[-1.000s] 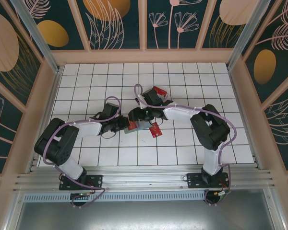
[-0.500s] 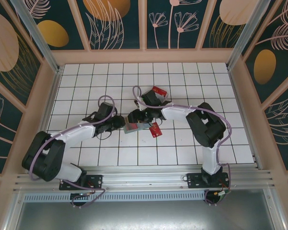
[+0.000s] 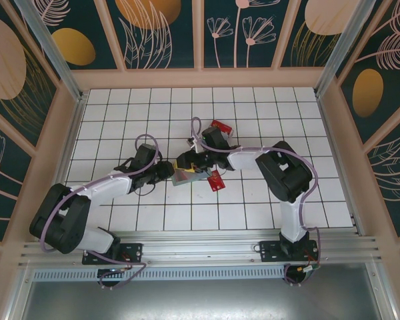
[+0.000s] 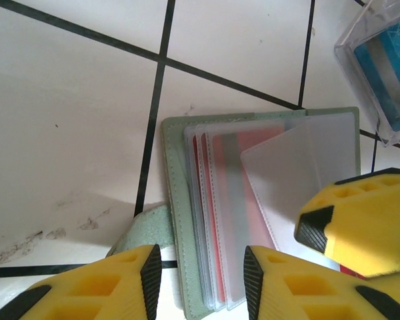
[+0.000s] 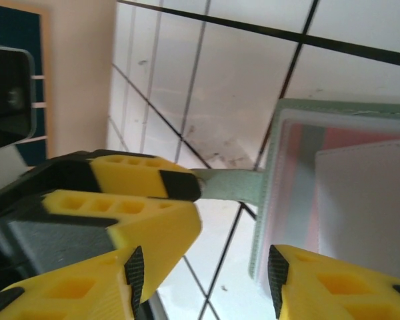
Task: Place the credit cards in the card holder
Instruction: Flip over the card slot in the card holder.
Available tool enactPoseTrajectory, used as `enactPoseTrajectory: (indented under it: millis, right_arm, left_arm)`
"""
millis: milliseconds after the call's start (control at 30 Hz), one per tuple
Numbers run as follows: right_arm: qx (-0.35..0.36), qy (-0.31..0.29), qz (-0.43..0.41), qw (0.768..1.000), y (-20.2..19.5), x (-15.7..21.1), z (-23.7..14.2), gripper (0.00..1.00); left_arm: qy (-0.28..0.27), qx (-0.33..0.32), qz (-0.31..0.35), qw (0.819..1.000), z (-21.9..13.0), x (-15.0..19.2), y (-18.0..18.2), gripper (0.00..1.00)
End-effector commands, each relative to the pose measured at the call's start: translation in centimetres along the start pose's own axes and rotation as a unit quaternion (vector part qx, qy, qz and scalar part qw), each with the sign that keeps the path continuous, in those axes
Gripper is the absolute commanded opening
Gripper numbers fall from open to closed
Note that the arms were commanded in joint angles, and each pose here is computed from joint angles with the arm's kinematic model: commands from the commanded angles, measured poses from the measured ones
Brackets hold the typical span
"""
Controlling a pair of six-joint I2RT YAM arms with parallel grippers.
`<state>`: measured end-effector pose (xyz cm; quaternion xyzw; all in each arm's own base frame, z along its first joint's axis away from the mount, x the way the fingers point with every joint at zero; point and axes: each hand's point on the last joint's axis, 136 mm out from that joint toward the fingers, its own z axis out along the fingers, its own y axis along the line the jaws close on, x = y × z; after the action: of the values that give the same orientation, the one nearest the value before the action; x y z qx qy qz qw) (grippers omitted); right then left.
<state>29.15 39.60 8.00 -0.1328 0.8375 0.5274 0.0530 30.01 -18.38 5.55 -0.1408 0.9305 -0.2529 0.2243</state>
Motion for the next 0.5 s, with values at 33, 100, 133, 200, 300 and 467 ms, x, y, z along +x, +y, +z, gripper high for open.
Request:
enactPoseTrajectory:
  millis: [33,100,133,200,300,467]
  right_arm:
    - [-0.065,-0.020,-0.033,0.997,3.4,-1.5,-3.3,0.55]
    - [-0.044,-0.034,-0.041,0.998,3.5,-2.2,-4.9,0.55]
    - [-0.028,-0.044,-0.047,0.998,3.3,-2.6,-5.7,0.55]
    - [0.010,-0.056,-0.046,0.997,2.2,-3.1,-6.9,0.55]
    - [0.059,-0.061,-0.053,0.995,0.6,-2.8,-7.6,0.55]
    - [0.242,-0.155,-0.074,0.955,-3.6,-5.8,-13.4,0.55]
  left_arm:
    - [-0.009,0.002,0.003,1.000,-0.2,-0.4,-0.4,0.41]
    - [-0.008,0.001,0.003,1.000,-0.1,-0.3,-0.3,0.41]
    - [-0.006,0.001,0.004,1.000,0.1,-0.3,-0.3,0.41]
    - [-0.004,0.004,0.005,1.000,0.2,-0.3,-0.5,0.41]
    - [0.000,0.007,0.009,1.000,0.5,-0.4,-0.8,0.40]
    - [-0.005,-0.005,0.018,1.000,0.4,-1.0,-0.8,0.43]
